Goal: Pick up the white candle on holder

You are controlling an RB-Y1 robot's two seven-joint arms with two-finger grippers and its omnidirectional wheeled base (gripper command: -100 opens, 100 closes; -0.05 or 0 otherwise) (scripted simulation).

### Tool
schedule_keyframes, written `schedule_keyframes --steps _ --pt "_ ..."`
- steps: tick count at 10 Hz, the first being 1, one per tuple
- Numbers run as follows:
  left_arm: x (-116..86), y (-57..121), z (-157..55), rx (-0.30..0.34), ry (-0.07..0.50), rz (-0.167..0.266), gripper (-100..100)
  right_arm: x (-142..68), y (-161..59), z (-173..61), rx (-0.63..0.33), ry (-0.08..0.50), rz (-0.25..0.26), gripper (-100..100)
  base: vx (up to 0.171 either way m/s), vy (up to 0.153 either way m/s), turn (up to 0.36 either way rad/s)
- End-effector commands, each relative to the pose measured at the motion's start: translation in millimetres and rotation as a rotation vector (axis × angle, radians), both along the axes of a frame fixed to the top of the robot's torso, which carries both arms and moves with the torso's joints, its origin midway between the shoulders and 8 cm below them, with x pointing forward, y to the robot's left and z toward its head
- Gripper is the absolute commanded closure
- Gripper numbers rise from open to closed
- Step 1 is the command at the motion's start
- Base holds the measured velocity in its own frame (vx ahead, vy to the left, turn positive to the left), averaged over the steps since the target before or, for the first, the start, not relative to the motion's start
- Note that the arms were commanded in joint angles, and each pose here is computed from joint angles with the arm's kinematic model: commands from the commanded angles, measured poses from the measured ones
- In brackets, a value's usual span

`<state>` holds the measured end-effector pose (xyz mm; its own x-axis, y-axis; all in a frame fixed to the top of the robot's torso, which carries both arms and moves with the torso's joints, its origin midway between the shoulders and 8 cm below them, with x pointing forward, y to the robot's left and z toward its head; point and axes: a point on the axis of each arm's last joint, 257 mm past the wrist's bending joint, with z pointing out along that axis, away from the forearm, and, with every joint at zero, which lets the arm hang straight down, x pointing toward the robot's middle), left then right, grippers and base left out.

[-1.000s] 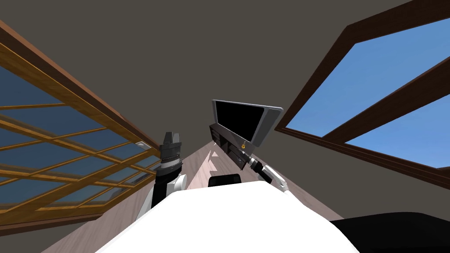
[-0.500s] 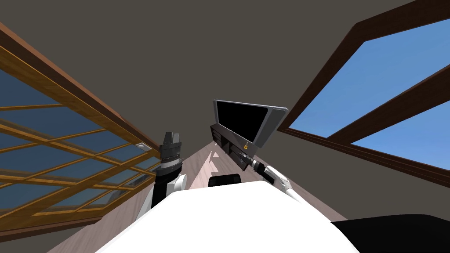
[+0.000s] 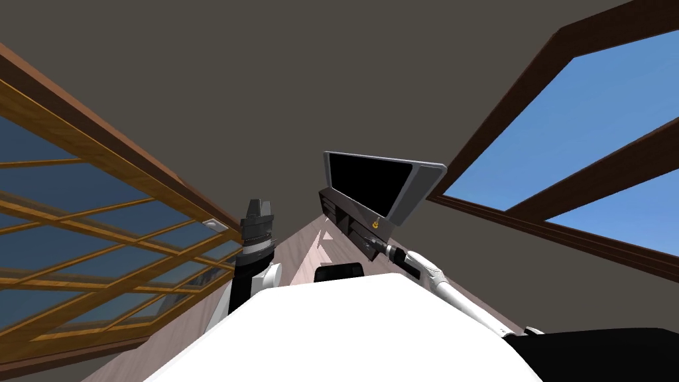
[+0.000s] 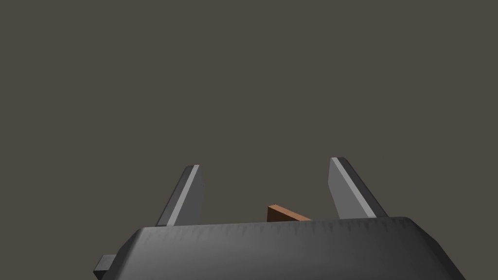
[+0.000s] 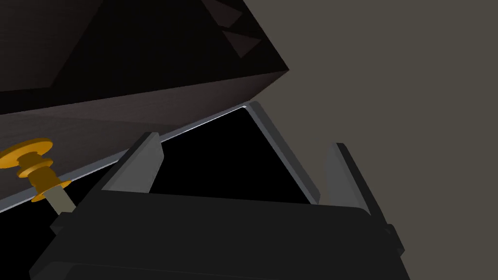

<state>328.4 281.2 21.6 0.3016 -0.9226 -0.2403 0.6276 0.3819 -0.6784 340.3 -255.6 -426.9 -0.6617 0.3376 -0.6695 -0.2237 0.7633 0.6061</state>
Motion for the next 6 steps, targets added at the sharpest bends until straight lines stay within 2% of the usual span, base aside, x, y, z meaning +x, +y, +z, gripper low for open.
schedule_keyframes --steps 1,2,3,4,5,6 --pt "0 0.0 0 0.0 0.0 0.0 0 -7 -13 -12 -0.031 0.025 0.003 -100 0.051 0.064 -0.005" --pt "0 0.0 0 0.0 0.0 0.0 0 -13 -29 -23 -0.083 0.05 0.024 -100 0.074 0.058 0.003" --pt "0 0.0 0 0.0 0.0 0.0 0 -15 -32 -27 -0.088 0.059 0.019 -100 0.066 0.053 -0.005" --pt "0 0.0 0 0.0 0.0 0.0 0 -21 -50 -37 -0.14 0.085 0.037 -100 0.086 0.062 0.003" --pt "0 0.0 0 0.0 0.0 0.0 0 -23 -53 -39 -0.144 0.092 0.032 -100 0.07 0.063 0.001" --pt "0 0.0 0 0.0 0.0 0.0 0 -30 -74 -49 -0.198 0.123 0.044 -100 0.069 0.06 0.001"
